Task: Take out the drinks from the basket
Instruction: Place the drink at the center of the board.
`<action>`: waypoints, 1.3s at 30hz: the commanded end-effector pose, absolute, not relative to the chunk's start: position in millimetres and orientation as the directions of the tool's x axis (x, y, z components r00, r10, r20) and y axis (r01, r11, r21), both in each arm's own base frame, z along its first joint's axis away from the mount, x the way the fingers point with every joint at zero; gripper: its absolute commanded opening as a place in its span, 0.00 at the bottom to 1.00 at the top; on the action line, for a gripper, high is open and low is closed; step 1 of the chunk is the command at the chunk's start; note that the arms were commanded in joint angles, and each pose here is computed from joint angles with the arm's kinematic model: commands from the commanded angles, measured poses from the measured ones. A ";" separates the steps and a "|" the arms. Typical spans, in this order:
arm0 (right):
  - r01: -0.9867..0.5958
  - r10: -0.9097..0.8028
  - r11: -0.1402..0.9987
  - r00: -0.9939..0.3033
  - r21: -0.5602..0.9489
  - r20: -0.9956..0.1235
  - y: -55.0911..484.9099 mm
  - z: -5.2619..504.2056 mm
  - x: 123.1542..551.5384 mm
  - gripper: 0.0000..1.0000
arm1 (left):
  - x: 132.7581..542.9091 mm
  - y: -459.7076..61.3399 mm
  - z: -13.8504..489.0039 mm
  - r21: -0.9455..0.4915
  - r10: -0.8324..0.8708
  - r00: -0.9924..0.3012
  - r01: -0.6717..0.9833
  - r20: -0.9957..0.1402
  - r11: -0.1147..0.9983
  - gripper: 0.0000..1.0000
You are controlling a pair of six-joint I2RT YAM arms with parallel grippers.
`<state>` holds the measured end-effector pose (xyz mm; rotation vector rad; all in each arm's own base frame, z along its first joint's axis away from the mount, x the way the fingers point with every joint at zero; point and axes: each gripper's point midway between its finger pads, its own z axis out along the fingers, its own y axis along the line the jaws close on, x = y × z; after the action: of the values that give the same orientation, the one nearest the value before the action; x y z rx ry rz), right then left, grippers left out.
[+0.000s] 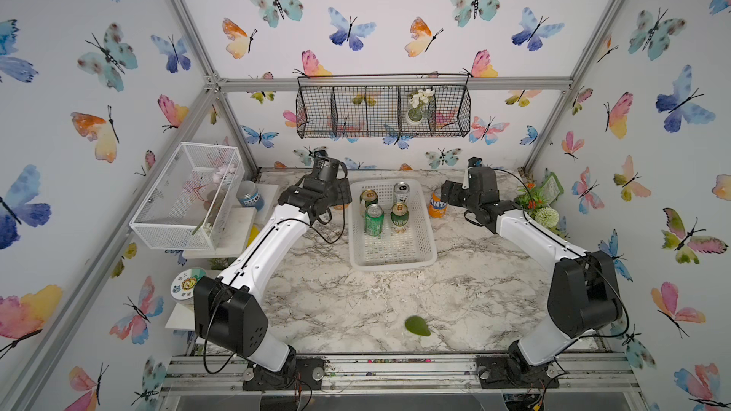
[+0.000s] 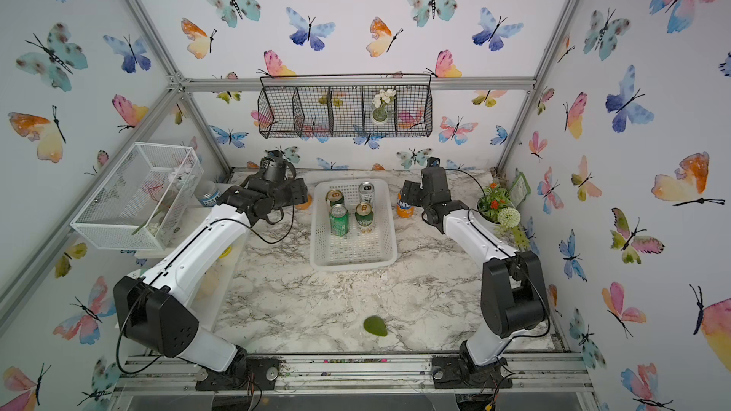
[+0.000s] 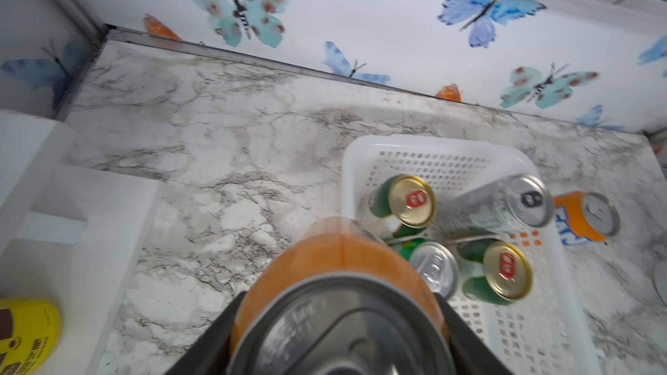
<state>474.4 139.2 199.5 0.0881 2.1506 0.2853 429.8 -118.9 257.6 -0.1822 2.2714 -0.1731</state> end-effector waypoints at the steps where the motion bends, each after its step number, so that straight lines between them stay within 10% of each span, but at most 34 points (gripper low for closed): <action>1: -0.030 0.179 0.973 -0.541 0.231 -0.822 134.5 207.5 476.8 0.90 | 458.3 -107.8 266.8 -0.227 -0.244 -0.560 -0.101 -0.792 0.969 0.66; 39: -0.044 0.171 0.972 -0.544 0.231 -0.822 132.7 209.3 464.6 0.90 | 555.5 -106.2 121.2 -0.137 -0.245 -0.708 -0.206 -0.663 0.969 0.81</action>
<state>468.1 136.8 205.6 0.0845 2.1381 0.2840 542.2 -108.5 102.4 -0.2936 2.4475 -0.0606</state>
